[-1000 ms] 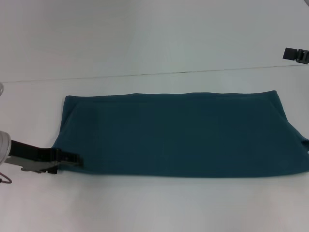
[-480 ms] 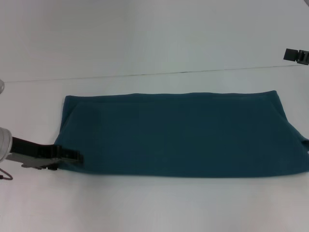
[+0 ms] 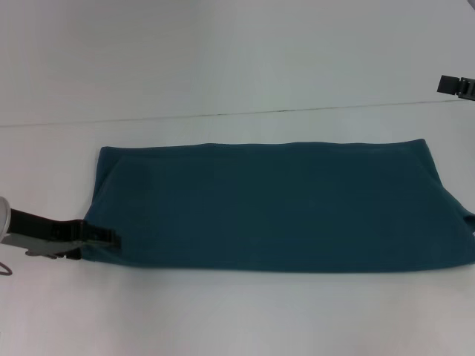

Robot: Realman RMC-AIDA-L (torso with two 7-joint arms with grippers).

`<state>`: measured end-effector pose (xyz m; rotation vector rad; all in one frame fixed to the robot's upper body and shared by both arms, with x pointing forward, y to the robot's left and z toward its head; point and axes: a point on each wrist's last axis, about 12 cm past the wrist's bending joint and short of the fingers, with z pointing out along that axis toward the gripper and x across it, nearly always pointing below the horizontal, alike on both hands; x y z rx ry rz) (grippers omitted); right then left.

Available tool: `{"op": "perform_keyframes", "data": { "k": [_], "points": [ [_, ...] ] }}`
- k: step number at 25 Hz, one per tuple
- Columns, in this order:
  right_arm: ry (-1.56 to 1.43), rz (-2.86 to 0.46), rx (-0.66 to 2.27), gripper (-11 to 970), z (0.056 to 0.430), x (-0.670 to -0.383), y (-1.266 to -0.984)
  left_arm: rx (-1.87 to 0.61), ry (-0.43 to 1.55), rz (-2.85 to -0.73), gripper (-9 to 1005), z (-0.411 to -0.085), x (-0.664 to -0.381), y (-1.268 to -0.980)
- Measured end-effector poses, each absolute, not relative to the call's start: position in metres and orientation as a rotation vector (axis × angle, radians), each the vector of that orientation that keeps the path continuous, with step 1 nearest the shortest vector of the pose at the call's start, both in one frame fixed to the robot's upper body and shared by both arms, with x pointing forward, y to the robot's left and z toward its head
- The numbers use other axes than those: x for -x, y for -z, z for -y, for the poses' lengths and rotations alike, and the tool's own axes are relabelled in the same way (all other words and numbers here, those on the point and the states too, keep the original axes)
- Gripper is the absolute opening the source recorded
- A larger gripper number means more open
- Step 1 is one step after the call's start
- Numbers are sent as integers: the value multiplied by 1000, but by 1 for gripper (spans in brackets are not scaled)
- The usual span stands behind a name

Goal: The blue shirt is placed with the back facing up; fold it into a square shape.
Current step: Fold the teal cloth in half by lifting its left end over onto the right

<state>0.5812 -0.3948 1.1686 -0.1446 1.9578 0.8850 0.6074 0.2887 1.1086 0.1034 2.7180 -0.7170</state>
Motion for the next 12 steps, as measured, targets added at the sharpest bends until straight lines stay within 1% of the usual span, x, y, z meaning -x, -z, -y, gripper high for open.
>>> {"op": "perform_keyframes", "data": {
  "k": [12],
  "points": [
    [-882,-1958,145,909,395,-581,-1169,-104,721,-2727,876,-289,-605,-1107]
  ]
}}
